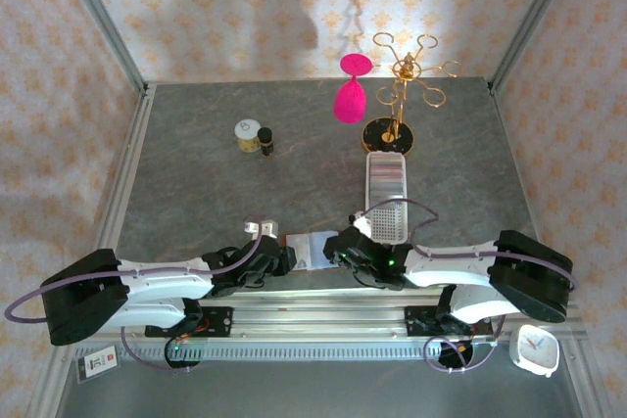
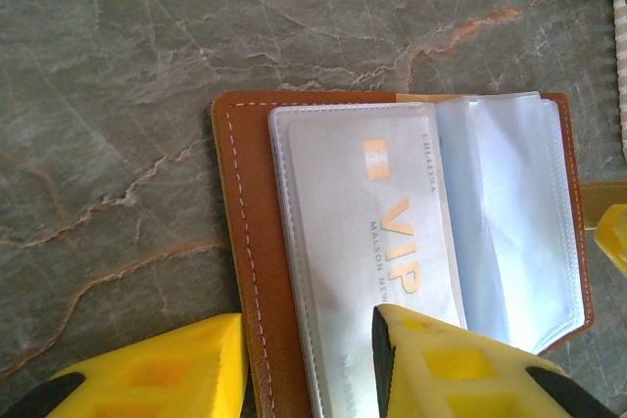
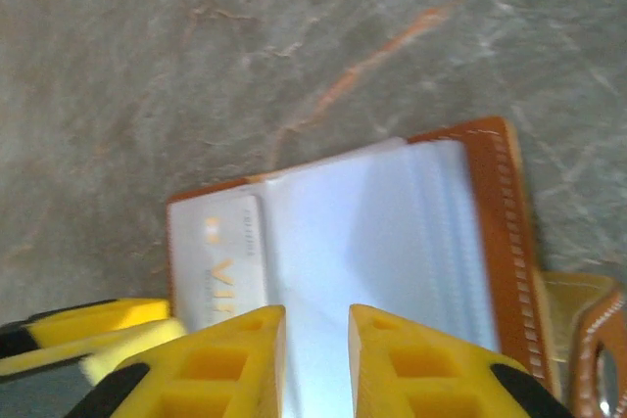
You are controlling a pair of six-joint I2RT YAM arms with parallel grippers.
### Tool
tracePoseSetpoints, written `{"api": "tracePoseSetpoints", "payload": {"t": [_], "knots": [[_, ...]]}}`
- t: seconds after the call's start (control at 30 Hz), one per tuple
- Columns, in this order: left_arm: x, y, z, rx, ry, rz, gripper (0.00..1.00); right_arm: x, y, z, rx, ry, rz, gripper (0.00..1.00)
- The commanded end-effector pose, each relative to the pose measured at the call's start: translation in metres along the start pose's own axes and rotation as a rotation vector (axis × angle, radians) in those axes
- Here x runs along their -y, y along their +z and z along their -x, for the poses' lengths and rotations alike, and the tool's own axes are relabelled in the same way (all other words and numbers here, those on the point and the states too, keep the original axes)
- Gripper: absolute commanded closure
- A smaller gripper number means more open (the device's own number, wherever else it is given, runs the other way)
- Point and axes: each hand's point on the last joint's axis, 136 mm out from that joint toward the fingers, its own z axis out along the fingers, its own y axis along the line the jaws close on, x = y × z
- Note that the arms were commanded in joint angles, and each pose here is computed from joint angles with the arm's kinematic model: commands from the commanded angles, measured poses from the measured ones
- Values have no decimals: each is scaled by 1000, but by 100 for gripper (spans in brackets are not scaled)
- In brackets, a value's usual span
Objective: Put the credit cards into the card holder
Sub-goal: Flip over the card slot in the card holder.
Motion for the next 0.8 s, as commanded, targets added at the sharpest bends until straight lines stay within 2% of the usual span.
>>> {"api": "tracePoseSetpoints", "payload": {"t": [0.0,0.43,0.77], "knots": [[-26,4,-23,-82,27,84,62,13,2,-2,9,-4,-50,74],[-22,6,-20,-83,31,86,63,8,19,-14,-53,-31,-60,66],[-26,2,-15,-40,0,88,67,-21,22,-15,-59,1,43,65]]}}
